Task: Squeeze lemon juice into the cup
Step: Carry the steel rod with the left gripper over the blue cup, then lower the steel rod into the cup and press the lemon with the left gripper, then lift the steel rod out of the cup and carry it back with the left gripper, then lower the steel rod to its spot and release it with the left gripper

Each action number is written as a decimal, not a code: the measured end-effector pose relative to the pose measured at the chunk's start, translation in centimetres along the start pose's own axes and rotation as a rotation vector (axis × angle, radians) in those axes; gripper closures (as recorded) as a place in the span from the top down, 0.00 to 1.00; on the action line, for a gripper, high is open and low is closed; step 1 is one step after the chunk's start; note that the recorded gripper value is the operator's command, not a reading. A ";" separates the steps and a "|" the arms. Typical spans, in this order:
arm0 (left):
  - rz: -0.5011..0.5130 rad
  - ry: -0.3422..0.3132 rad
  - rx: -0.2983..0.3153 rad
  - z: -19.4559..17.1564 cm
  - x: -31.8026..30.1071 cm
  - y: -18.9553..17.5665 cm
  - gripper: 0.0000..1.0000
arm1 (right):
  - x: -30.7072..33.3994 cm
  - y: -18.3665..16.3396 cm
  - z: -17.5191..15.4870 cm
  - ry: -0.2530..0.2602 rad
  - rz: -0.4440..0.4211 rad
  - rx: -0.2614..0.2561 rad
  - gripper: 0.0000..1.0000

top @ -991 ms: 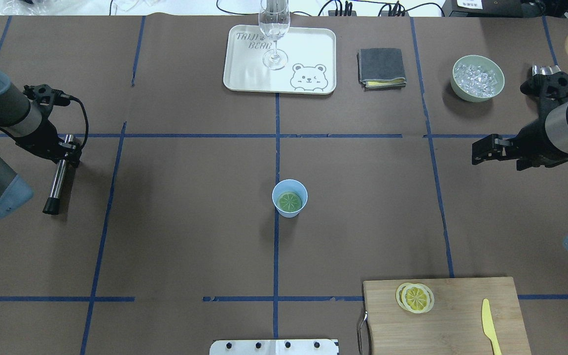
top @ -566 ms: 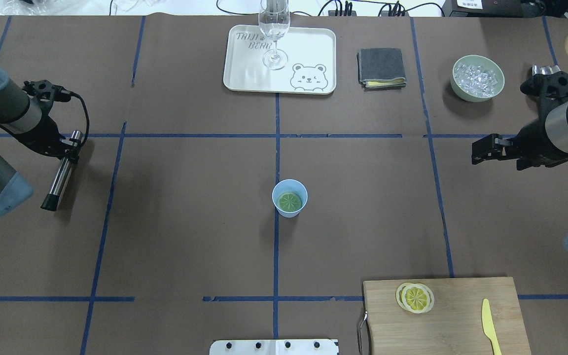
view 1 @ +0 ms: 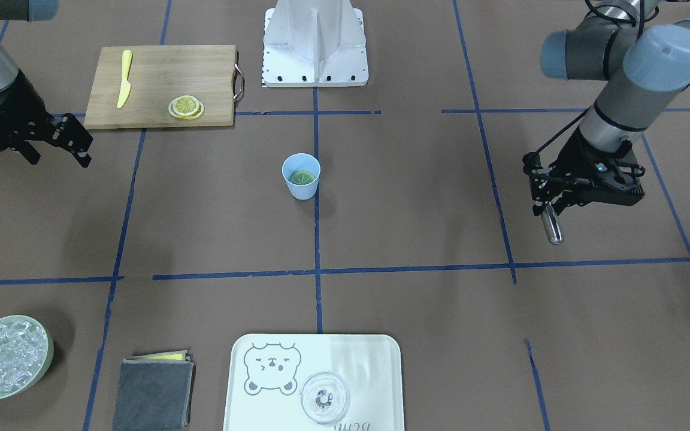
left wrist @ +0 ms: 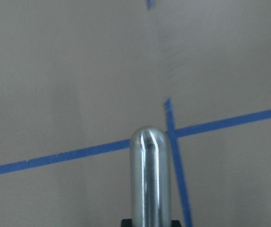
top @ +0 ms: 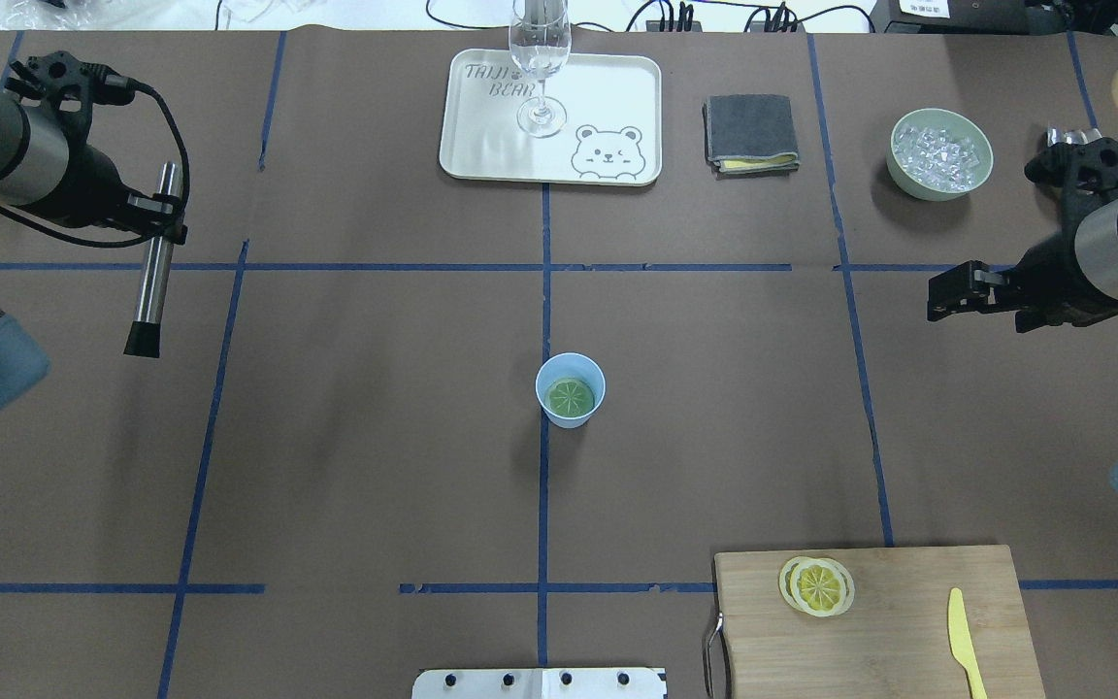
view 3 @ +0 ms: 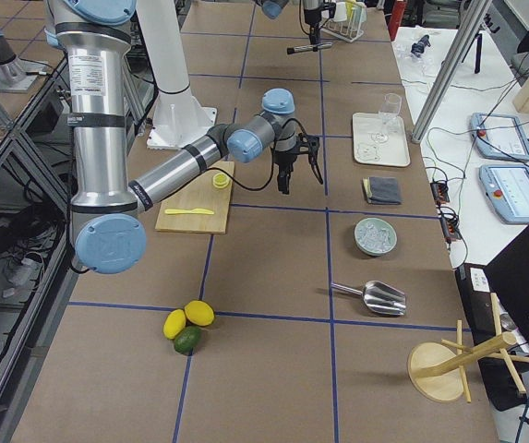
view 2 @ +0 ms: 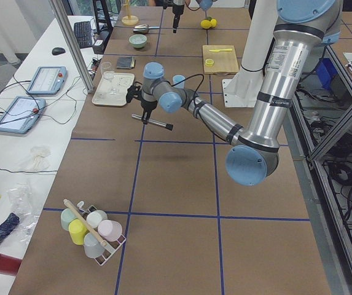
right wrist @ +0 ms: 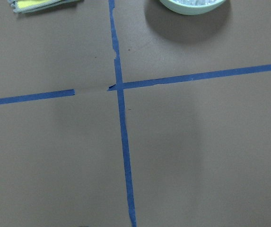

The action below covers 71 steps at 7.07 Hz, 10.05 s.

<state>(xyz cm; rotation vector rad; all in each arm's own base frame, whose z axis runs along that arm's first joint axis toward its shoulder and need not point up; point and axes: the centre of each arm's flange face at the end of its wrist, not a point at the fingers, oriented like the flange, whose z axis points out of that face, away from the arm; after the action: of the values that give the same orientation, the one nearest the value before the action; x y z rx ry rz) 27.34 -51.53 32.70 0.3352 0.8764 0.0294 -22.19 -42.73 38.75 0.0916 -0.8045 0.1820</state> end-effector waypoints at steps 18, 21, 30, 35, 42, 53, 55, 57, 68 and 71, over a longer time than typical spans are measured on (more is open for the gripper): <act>0.167 0.120 0.951 6.8 36.6 14.9 0.00 | 2.9 0.2 -0.4 -0.035 0.017 0.015 1.00; 0.179 0.110 0.938 8.1 36.7 15.6 0.00 | 2.9 0.2 -0.5 -0.036 0.020 0.015 1.00; 0.194 0.108 0.919 10.8 36.8 17.0 0.00 | 2.7 0.2 -0.6 -0.043 0.020 0.011 1.00; 0.224 0.218 1.026 -0.5 36.7 15.3 0.00 | 2.7 0.2 -0.5 -0.043 0.020 0.009 1.00; 0.323 0.028 0.892 2.9 13.6 8.4 0.00 | 3.0 0.1 -0.3 -0.036 0.024 0.008 1.00; -0.146 -0.186 -0.244 13.0 -13.6 6.1 0.00 | 3.4 0.2 0.1 -0.028 0.024 0.005 1.00; -0.167 -0.197 -0.278 14.2 -14.4 6.4 0.00 | 3.3 0.2 0.0 -0.030 0.024 0.006 1.00; -0.156 -0.195 -0.288 14.6 -14.1 6.1 0.00 | 3.3 0.2 -0.1 -0.032 0.026 0.008 1.00; -0.094 -0.199 -0.326 15.9 -13.4 5.8 0.82 | 3.3 0.2 -0.1 -0.032 0.028 0.008 1.00; -0.093 -0.197 -0.326 15.9 -13.1 5.7 1.00 | 3.2 0.2 -0.2 -0.033 0.028 0.009 1.00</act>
<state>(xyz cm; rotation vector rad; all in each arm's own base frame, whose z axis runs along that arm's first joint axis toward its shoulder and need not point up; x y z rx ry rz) 31.59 -52.64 53.64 -0.0084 0.6769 0.0510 -19.87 -42.08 40.95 0.0916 -0.8379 0.2114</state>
